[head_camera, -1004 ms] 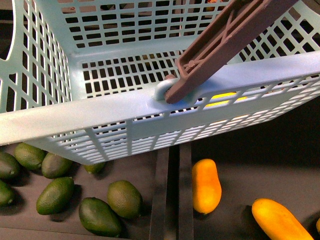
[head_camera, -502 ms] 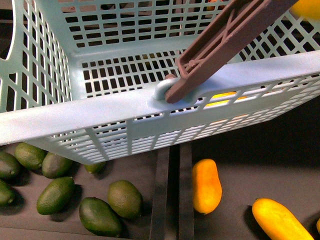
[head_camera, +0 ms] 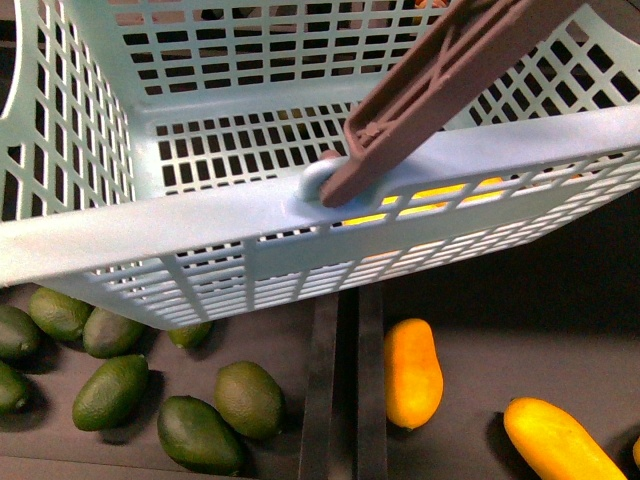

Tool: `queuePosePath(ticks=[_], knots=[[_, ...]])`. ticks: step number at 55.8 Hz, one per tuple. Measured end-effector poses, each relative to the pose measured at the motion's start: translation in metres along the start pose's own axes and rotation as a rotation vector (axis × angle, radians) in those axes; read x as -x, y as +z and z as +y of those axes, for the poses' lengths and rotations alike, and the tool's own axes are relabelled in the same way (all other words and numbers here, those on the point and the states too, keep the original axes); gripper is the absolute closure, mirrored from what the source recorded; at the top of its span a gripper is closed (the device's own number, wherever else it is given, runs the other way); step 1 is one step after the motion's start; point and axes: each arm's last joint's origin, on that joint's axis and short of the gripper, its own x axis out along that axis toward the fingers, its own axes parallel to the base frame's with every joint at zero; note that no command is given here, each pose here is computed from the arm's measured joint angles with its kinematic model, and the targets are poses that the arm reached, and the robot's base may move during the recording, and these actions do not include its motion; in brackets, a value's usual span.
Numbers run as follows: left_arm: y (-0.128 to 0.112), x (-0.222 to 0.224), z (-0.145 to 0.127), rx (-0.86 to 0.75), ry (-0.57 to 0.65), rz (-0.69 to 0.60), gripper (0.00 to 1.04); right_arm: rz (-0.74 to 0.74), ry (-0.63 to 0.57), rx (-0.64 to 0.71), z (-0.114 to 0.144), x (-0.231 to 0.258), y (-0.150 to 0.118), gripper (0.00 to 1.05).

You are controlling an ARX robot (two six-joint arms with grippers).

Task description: Pick lemon and mango into basket

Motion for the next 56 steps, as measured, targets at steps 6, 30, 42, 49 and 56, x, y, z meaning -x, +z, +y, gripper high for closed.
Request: queuePosePath(ticks=[6, 30, 42, 49, 56], knots=[[0.0, 0.0, 0.0, 0.001, -0.004, 0.006, 0.98, -0.001, -0.004, 0.055, -0.009, 0.012, -0.013, 0.55], [0.0, 0.0, 0.0, -0.002, 0.002, -0.003, 0.98, 0.008, 0.018, 0.095, -0.032, 0.047, -0.042, 1.03], [0.0, 0.0, 0.0, -0.002, 0.001, -0.002, 0.98, 0.005, -0.008, 0.095, -0.038, 0.058, -0.049, 1.03], [0.0, 0.0, 0.0, -0.001, 0.0, 0.0, 0.98, 0.005, -0.008, 0.095, -0.039, 0.063, -0.053, 1.03], [0.0, 0.0, 0.0, -0.001, 0.002, -0.004, 0.98, 0.004, -0.008, 0.095, -0.039, 0.069, -0.056, 1.03]])
